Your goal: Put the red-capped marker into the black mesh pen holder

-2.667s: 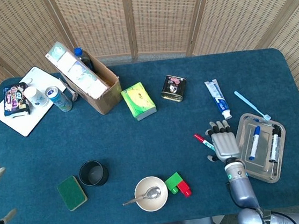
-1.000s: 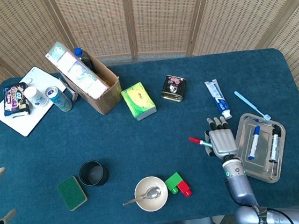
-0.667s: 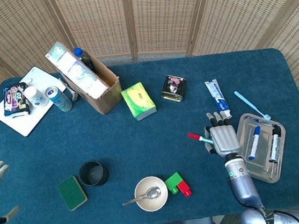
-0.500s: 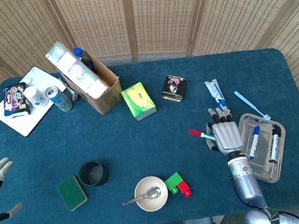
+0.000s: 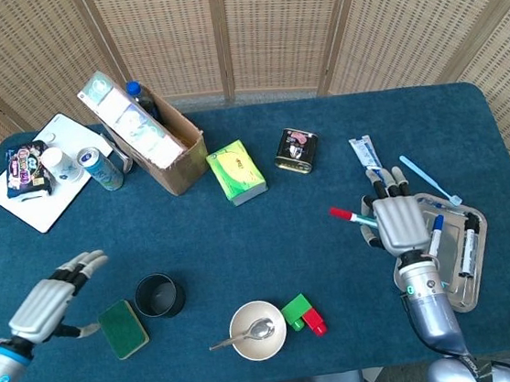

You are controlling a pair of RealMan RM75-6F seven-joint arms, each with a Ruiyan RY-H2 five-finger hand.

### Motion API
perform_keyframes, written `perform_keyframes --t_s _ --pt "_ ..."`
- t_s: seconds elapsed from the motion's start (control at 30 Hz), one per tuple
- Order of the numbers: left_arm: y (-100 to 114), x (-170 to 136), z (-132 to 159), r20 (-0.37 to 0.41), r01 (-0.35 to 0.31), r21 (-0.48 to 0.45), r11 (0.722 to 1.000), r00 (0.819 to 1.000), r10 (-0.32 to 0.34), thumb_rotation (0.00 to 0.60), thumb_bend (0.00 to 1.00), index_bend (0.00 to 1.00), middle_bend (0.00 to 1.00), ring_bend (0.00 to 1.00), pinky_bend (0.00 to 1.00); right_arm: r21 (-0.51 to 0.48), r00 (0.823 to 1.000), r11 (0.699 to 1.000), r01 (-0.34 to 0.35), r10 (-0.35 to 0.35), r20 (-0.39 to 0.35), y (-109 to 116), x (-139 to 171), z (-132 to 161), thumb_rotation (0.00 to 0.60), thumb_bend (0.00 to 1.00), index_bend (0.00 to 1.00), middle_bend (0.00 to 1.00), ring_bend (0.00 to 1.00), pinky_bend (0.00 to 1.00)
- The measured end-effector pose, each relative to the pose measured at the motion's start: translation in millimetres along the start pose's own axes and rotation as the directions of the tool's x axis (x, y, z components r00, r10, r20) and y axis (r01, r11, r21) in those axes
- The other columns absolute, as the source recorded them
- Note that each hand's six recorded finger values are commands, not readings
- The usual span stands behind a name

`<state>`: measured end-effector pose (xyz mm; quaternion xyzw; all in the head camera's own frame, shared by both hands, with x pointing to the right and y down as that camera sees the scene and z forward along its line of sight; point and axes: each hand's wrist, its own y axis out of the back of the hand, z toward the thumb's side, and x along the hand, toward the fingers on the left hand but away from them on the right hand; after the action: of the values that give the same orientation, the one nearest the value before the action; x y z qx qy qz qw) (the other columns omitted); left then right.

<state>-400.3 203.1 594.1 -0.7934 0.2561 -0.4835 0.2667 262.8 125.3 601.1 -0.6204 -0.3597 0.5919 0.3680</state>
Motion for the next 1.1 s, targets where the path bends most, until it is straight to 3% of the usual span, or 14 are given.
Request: perform_keyframes --t_s 0.43,0.6,0.77,0.83,0.93,1.1 --pt "-31 32 41 0.079 0.095 0.049 0.994 0.992 -0.098 0.600 0.05 0.00 0.00 0.00 0.13 0.004 1.000 1.000 0.013 -0.013 0.016 8 -1 -7 0.600 0.41 0.54 0.03 0.00 0.02" --pt "-40 46 56 0.099 0.101 0.050 0.994 0.989 -0.105 0.600 0.05 0.00 0.00 0.00 0.14 0.005 1.000 1.000 0.013 -0.013 0.025 8 -1 -11 0.600 0.41 0.54 0.03 0.00 0.02" --pt "-45 58 67 0.111 0.095 0.054 0.994 0.989 -0.101 0.600 0.06 0.04 0.00 0.00 0.24 0.007 0.999 1.000 0.012 -0.012 0.034 8 -2 -16 0.600 0.42 0.54 0.03 0.00 0.02" --pt "-45 62 70 0.112 0.084 0.059 0.995 0.990 -0.090 0.600 0.09 0.09 0.08 0.03 0.36 0.003 0.999 1.000 0.012 -0.012 0.037 8 -2 -18 0.600 0.42 0.54 0.03 0.00 0.02" --pt "-44 69 73 0.106 0.052 0.070 0.996 0.993 -0.059 0.600 0.15 0.19 0.31 0.24 0.52 0.001 0.999 1.000 0.015 -0.015 0.042 10 -2 -21 0.600 0.42 0.54 0.03 0.00 0.02" --pt "-41 76 77 0.091 0.016 0.087 0.996 0.996 -0.024 0.600 0.17 0.25 0.40 0.35 0.57 0.001 0.999 1.000 0.021 -0.021 0.047 12 -2 -24 0.600 0.42 0.54 0.03 0.00 0.02"
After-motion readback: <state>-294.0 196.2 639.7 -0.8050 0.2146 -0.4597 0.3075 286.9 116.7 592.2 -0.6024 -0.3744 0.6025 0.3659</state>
